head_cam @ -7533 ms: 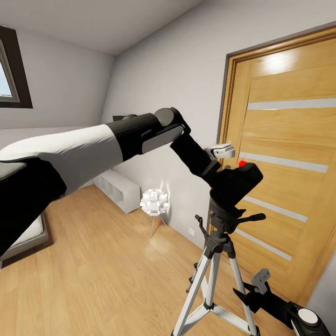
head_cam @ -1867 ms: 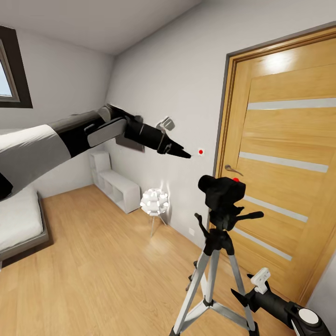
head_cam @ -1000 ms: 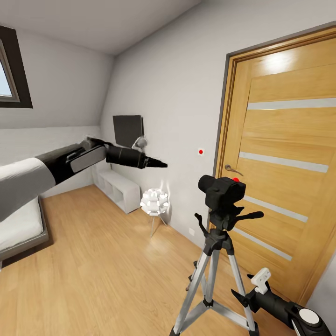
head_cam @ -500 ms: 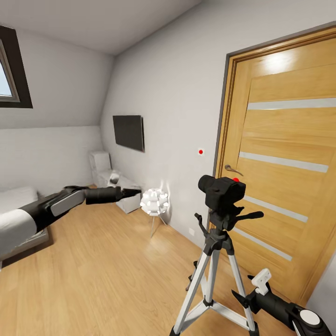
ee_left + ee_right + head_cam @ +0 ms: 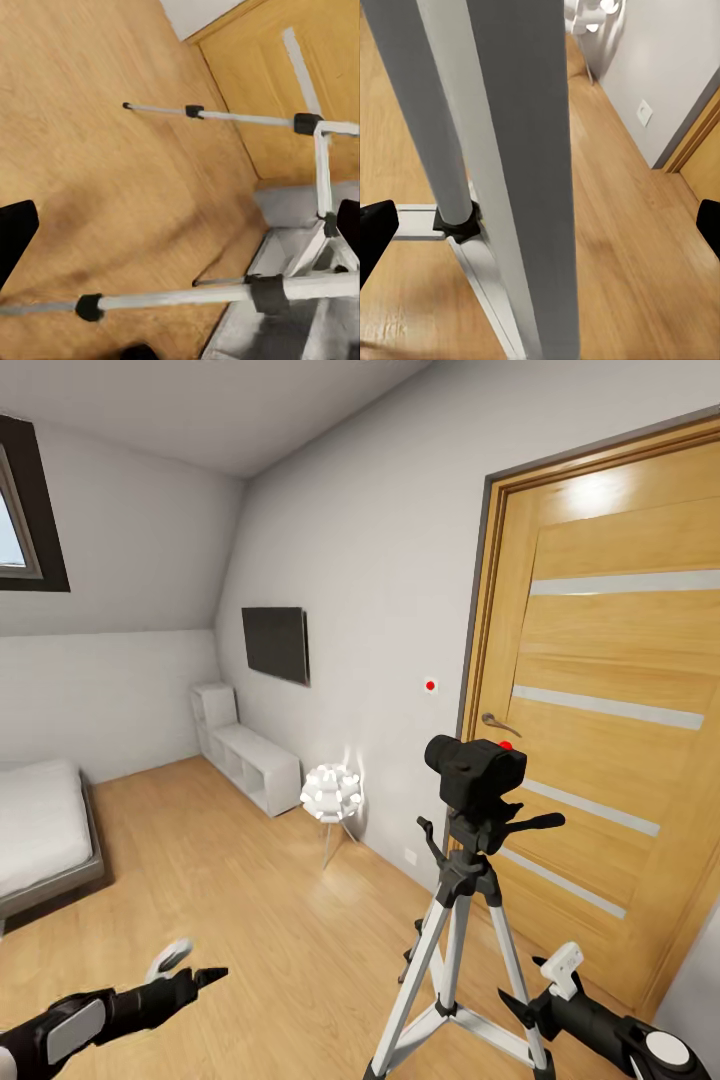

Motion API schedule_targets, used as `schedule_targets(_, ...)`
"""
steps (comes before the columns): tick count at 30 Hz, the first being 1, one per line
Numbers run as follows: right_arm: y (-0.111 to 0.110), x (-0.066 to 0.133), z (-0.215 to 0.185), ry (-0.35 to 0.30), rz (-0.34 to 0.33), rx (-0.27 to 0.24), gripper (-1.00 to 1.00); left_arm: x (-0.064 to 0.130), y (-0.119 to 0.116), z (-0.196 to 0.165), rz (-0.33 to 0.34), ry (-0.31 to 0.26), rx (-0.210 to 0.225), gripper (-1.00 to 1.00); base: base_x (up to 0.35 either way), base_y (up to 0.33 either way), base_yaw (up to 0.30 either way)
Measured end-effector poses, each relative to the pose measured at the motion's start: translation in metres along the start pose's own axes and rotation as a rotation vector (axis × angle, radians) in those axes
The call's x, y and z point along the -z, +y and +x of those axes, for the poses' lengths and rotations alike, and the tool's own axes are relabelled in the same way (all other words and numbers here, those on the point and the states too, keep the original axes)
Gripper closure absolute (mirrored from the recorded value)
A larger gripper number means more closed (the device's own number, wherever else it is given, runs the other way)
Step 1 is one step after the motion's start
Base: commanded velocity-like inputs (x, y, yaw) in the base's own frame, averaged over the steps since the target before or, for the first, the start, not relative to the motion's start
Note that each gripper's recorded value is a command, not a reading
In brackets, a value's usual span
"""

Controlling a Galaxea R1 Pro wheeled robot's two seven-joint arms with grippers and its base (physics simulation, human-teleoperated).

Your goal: Attach the digital camera to the camera tripod in the bedroom.

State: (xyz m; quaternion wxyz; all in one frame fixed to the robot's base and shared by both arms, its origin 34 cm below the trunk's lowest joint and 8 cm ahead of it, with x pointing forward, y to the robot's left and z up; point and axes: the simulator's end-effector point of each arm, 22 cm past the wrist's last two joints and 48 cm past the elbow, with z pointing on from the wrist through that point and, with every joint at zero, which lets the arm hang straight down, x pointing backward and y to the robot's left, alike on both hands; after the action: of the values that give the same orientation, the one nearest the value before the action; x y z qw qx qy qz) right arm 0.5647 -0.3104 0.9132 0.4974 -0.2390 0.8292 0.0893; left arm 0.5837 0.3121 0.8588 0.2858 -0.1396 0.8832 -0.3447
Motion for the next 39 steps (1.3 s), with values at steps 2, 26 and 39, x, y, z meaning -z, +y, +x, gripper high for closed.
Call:
schedule_targets(2, 0.001, 0.0, 0.001, 0.001, -0.001, -0.001, -1.0, 0.002, 0.047, 0.045, -0.11, 0.026, 0.071, -1.0, 0.0, 0.0, 0.0)
schedule_targets(26, 0.005, 0.004, 0.005, 0.006, -0.003, 0.005, -1.0, 0.037, 0.139, 0.344, -0.552, 0.3, 0.388, -1.0, 0.0, 0.0, 0.0)
schedule_targets(39, 0.011, 0.008, 0.018, 0.027, -0.01, -0.001, -1.0, 0.039, 0.129, 0.378, -0.553, 0.341, 0.412, -1.0, 0.0, 0.0, 0.0)
